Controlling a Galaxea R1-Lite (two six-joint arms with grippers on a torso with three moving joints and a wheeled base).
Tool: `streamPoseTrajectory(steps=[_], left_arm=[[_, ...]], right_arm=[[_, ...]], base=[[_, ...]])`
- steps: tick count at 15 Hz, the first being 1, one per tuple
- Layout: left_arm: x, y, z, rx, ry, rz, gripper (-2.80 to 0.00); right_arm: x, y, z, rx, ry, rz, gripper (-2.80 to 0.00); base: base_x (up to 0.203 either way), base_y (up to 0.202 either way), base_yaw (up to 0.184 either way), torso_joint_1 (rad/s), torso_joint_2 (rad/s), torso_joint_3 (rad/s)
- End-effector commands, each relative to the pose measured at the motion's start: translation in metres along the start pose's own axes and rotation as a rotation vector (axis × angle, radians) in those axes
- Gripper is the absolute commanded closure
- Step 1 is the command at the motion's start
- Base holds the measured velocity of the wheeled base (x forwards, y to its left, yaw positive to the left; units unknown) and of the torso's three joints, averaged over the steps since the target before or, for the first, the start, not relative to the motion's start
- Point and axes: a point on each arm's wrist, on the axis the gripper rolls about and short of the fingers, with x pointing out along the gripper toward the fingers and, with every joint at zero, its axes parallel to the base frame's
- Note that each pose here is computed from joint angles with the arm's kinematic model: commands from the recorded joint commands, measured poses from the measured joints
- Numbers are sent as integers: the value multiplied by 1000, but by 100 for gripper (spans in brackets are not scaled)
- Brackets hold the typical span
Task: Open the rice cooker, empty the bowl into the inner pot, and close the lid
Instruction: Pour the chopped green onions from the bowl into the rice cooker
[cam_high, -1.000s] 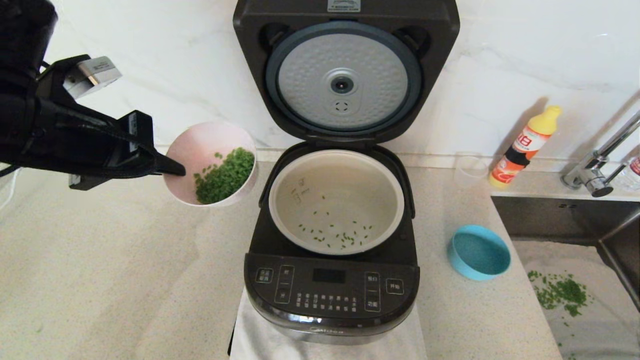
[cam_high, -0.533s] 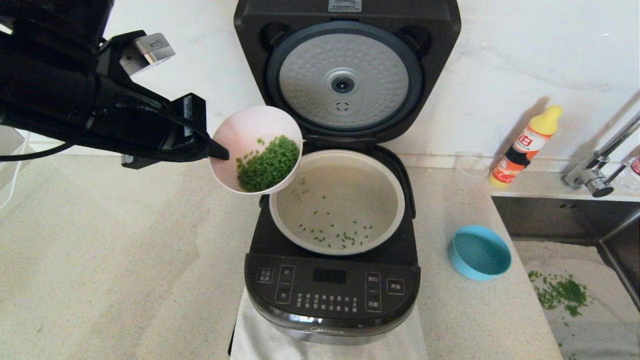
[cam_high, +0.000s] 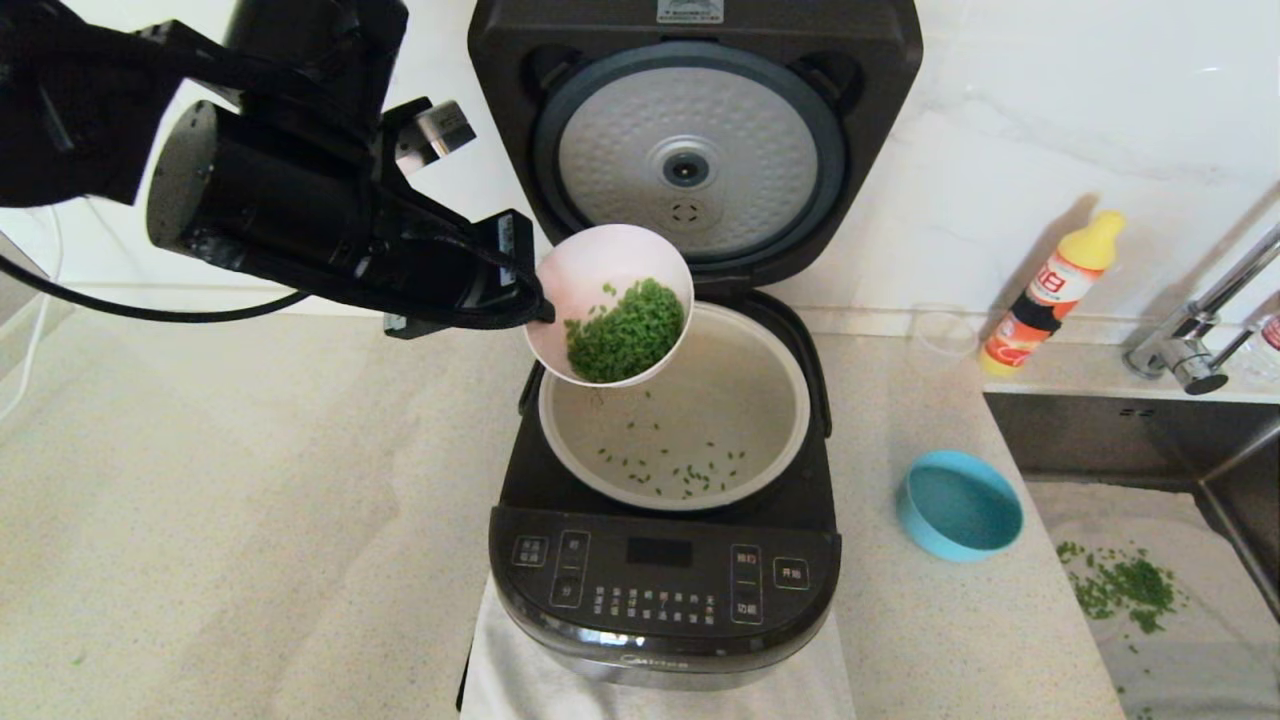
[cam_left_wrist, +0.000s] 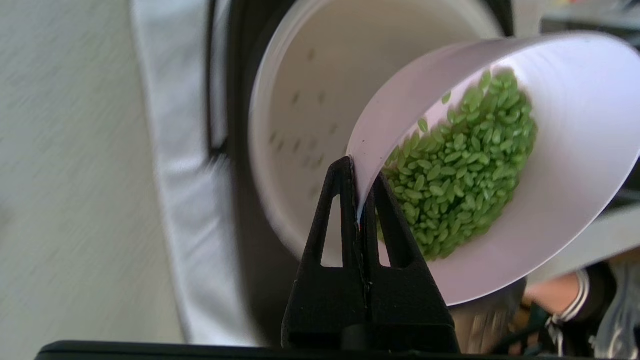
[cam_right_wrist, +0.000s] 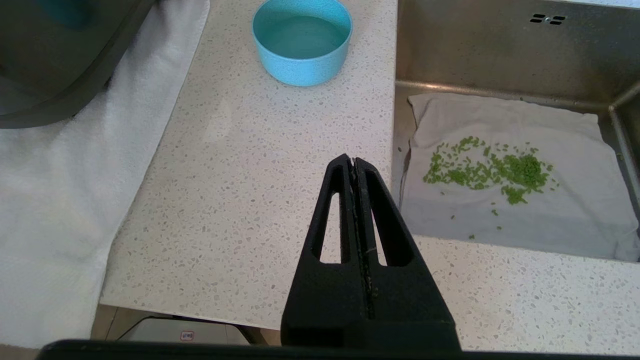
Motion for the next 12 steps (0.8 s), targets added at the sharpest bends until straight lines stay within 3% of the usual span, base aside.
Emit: streamPoseTrajectory(steps=[1,7,12], left_arm=[[28,-1,-1,-1,14,0,0],[47,-11,8,-5,-82,-21,0],[70,-8,-6,1,-151,10,0]], right_arm=[[0,0,0,0,1,1,0],[0,0,0,0,1,1,0],[0,0,0,0,1,1,0]], base=[[0,0,0,0,0,0],[0,0,0,0,0,0],[0,0,0,0,0,0]])
